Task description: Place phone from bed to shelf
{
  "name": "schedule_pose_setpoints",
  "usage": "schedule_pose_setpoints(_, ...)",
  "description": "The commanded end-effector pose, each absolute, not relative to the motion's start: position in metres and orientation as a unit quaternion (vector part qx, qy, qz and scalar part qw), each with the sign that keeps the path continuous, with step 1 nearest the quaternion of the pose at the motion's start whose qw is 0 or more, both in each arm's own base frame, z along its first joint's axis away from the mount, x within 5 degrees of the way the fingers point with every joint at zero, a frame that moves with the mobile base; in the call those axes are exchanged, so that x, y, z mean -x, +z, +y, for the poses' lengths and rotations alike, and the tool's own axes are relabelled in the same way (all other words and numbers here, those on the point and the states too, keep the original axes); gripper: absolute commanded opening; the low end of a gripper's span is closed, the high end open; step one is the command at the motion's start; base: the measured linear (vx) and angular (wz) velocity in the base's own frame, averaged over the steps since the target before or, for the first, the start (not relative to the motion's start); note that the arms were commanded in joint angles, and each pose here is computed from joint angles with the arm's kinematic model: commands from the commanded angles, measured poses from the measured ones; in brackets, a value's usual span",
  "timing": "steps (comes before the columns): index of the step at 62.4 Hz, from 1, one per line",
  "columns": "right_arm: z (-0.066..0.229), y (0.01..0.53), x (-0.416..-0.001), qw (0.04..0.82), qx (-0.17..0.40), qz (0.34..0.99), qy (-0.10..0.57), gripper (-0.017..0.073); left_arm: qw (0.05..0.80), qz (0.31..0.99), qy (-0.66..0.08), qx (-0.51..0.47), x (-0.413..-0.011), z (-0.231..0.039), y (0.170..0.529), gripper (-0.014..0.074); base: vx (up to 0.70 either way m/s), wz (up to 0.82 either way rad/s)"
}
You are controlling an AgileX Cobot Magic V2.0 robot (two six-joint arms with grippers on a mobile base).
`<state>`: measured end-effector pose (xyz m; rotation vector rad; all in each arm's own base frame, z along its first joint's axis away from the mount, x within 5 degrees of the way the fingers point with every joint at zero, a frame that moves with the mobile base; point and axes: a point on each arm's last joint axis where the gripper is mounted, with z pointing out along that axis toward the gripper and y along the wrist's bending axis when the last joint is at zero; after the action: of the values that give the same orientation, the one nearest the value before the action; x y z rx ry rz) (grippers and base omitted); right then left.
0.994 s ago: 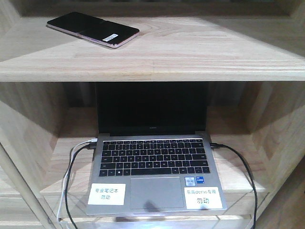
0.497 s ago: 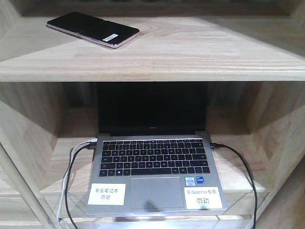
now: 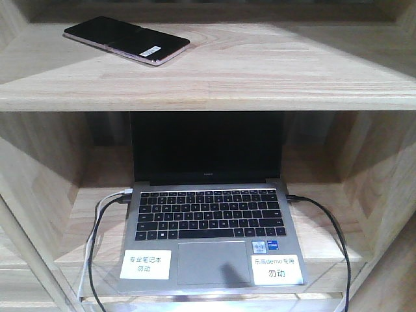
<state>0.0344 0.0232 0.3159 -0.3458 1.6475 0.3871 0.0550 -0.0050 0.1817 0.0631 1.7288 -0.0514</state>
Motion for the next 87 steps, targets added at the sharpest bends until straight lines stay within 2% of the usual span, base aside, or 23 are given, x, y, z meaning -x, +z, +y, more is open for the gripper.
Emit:
schedule_pose_setpoints(1,0.019,0.327,-0.037,0.680,0.129,0.708,0.139,-0.0004,0.677,0.735,-0.025,-0.019,-0.056,-0.004,0.188,0.0001,0.00,0.00)
schedule_pose_setpoints(19,0.009,0.325,-0.037,0.694,0.054,0.716,0.052,-0.0004,0.677,0.735,-0.025,-0.019,-0.056,-0.004,0.188,0.0001,0.00,0.00)
schedule_pose_setpoints(27,0.006,0.305,-0.037,0.691,0.002,0.722,0.042,-0.0004,0.677,0.735,-0.025,-0.019,-0.056,-0.004,0.188,0.0001,0.00,0.00)
schedule_pose_setpoints(34,0.004,0.282,-0.039,0.688,-0.019,0.724,0.034,-0.0004,0.677,0.735,-0.025,-0.019,-0.056,-0.004,0.188,0.0001,0.00,0.00)
schedule_pose_setpoints(65,-0.002,0.203,-0.056,0.729,-0.041,0.683,0.011,-0.0004,0.677,0.735,-0.025,-0.019,-0.056,-0.004,0.188,0.0001,0.00,0.00)
schedule_pose_setpoints(87,-0.002,0.198,-0.057,0.714,-0.020,0.699,-0.008,-0.0004,0.677,0.735,-0.025,-0.019,-0.056,-0.004,0.188,0.0001,0.00,0.00)
